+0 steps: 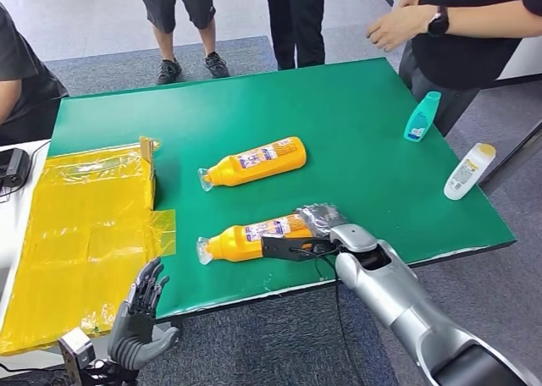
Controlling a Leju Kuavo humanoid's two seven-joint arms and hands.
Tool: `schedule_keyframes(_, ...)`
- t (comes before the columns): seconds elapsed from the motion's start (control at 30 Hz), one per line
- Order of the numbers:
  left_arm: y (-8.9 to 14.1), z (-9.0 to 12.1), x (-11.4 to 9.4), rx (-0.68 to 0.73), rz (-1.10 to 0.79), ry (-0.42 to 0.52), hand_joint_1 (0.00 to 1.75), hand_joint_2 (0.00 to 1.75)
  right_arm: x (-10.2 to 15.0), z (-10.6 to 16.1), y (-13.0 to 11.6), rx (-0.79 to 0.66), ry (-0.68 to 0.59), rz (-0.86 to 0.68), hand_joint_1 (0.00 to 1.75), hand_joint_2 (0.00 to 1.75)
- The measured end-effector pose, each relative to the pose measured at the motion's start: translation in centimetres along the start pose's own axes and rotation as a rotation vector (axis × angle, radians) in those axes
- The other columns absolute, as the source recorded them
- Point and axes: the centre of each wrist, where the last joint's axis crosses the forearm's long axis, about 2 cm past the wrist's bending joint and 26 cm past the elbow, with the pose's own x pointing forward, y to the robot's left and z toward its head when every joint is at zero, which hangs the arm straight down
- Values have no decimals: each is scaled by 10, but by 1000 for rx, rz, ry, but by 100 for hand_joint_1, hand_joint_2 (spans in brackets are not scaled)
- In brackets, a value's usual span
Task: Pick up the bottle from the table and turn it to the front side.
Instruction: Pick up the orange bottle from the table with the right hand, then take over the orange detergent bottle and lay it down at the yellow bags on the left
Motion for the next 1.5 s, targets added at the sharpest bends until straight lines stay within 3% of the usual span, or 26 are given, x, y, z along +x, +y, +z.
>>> schedule_keyframes(0.37, -1, 12, -2, 21, 2, 21, 0, 175, 11, 18, -1, -88, -69, -66, 175, 175)
schedule_keyframes(0.7, 1, 22, 1, 51, -3, 18, 0, 175, 8, 47, 2, -216, -131, -212, 175, 175)
schedule_keyframes(0.9, 3, 21, 10, 54, 59, -39, 0, 175, 7, 69, 11, -284, -235, -389, 175, 175)
schedule_keyframes(1.2, 5, 15, 22, 28, 124, -118, 0, 175, 34, 97, 34, -369, -415, -611, 175, 175)
schedule_keyframes(1.5, 2, 6, 30, -14, 153, -171, 0, 175, 57, 108, 43, -426, -546, -743, 175, 175)
